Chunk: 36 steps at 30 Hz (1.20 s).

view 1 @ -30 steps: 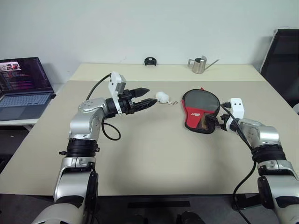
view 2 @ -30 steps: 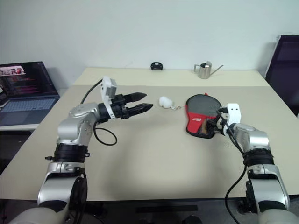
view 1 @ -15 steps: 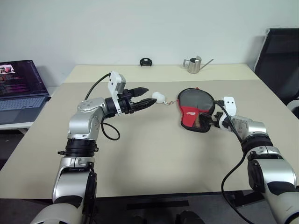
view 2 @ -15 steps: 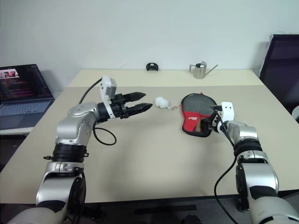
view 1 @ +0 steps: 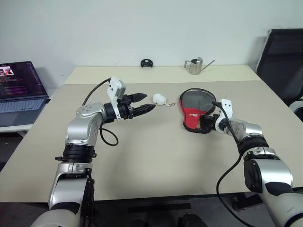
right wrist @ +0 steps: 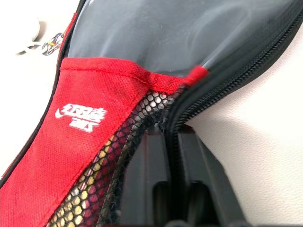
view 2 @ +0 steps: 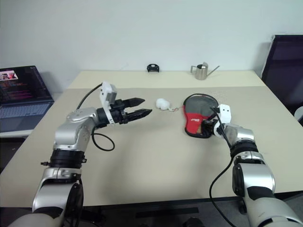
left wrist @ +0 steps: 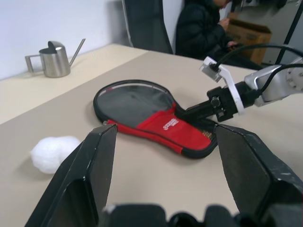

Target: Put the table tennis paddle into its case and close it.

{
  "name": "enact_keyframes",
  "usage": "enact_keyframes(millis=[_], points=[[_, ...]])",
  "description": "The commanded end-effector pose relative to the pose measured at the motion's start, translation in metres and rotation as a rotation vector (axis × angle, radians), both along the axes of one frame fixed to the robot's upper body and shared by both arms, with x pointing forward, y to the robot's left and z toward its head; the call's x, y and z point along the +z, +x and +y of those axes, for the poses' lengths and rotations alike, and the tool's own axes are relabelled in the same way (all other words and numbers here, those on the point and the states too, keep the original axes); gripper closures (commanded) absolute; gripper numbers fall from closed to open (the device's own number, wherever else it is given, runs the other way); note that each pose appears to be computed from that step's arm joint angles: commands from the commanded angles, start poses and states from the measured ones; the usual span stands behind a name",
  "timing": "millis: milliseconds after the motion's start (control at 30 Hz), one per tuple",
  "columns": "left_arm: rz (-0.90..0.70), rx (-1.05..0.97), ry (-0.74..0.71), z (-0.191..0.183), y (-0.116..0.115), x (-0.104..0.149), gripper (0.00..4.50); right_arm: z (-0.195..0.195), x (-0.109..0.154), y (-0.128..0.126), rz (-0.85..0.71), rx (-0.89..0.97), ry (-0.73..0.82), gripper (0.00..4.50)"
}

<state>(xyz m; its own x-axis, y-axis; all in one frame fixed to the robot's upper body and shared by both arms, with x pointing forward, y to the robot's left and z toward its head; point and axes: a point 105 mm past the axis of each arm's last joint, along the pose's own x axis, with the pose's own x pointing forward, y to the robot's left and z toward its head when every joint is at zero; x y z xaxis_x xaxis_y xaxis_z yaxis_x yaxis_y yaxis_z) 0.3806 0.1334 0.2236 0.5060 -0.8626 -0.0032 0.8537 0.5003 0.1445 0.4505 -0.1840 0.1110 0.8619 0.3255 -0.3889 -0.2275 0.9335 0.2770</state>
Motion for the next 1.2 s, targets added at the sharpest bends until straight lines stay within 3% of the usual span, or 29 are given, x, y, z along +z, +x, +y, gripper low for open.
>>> enact_keyframes(millis=[33,267,567,800,1200], points=[[-0.043,-0.024,0.045,0.005,-0.009,0.007,0.94,0.011,-0.013,-0.006,0.060,0.029,0.015,4.49],[0.015,-0.084,0.116,0.013,-0.025,-0.007,0.94,0.020,0.006,-0.014,0.048,0.091,0.064,4.49],[0.093,-0.198,0.161,0.007,-0.050,-0.020,0.94,0.042,0.027,-0.053,0.052,0.220,0.098,4.49],[0.127,-0.261,0.181,0.001,-0.063,-0.026,0.94,0.060,0.026,-0.088,0.093,0.321,0.112,4.49],[0.176,-0.307,0.198,-0.003,-0.085,-0.033,0.94,0.055,0.011,-0.139,0.176,0.275,0.148,4.49]])
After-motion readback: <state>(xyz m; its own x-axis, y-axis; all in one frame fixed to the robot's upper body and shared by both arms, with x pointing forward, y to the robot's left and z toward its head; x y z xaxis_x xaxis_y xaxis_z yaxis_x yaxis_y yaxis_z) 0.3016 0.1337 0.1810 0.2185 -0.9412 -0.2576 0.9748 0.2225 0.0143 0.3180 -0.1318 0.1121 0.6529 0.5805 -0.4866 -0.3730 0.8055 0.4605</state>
